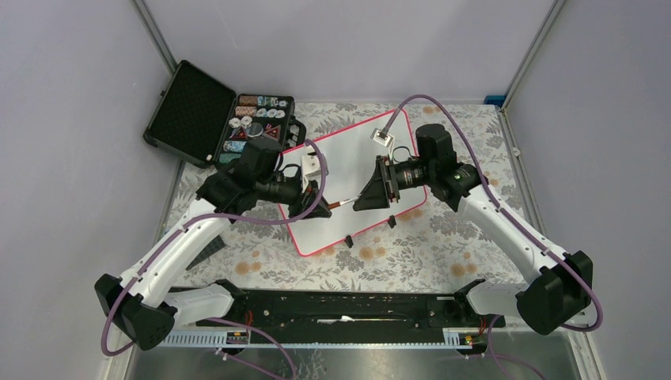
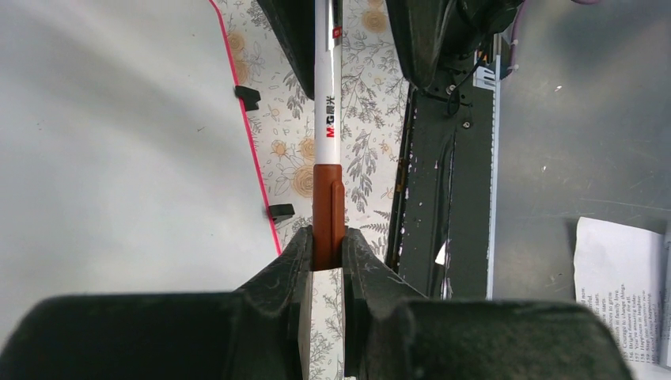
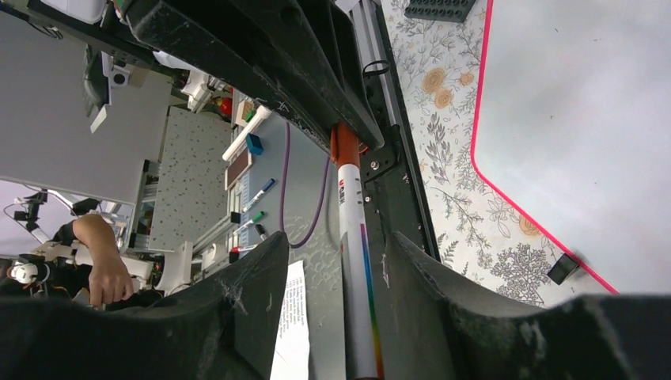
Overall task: Write a sentence on the whiteboard
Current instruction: Open the whiteboard marker at the center of the board.
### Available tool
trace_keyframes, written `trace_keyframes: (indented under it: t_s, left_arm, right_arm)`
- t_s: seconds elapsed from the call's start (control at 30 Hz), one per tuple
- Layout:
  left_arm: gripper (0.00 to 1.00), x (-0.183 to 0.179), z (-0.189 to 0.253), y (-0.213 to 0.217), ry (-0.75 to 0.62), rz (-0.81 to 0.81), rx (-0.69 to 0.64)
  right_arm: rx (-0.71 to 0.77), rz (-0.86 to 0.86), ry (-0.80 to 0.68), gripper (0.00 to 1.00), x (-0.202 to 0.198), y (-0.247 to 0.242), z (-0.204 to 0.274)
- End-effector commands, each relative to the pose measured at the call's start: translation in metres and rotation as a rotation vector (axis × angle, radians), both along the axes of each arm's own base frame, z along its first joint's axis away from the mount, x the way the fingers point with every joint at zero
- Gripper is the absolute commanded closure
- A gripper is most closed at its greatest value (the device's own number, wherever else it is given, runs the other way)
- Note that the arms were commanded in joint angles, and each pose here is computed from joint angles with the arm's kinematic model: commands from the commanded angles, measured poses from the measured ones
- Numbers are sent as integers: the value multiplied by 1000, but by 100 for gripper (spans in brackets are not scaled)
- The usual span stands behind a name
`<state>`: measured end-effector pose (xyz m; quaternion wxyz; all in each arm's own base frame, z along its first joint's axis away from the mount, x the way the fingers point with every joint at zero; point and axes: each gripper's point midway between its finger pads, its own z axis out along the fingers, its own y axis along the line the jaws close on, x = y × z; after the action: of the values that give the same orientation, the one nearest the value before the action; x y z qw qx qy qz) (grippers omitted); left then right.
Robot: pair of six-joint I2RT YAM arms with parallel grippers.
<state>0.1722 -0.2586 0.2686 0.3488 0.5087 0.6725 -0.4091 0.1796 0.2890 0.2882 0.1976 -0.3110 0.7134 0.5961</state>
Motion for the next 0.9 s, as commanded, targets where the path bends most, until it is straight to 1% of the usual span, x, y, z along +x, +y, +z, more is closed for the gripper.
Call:
trace_keyframes:
  t_s: [0.0, 0.1, 0.4, 0.67, 0.87]
  left_arm:
    - [100, -1, 16, -7, -22, -38, -65]
    - [100, 0, 18, -7, -33, -39, -64]
    - [100, 3, 3, -1, -35, -23, -5]
    - [100, 5, 5, -5, -17, -22, -7]
    - [100, 3, 3, -7, -9, -34, -5]
  right_arm:
    - [38, 18, -20, 45, -6, 1, 12]
    - [39, 16, -20, 46, -6, 0, 12]
    - [42, 25, -16, 49, -7, 0, 13]
    - [35, 14, -13, 60, -4, 1, 11]
    - [35, 14, -11, 62, -4, 1, 10]
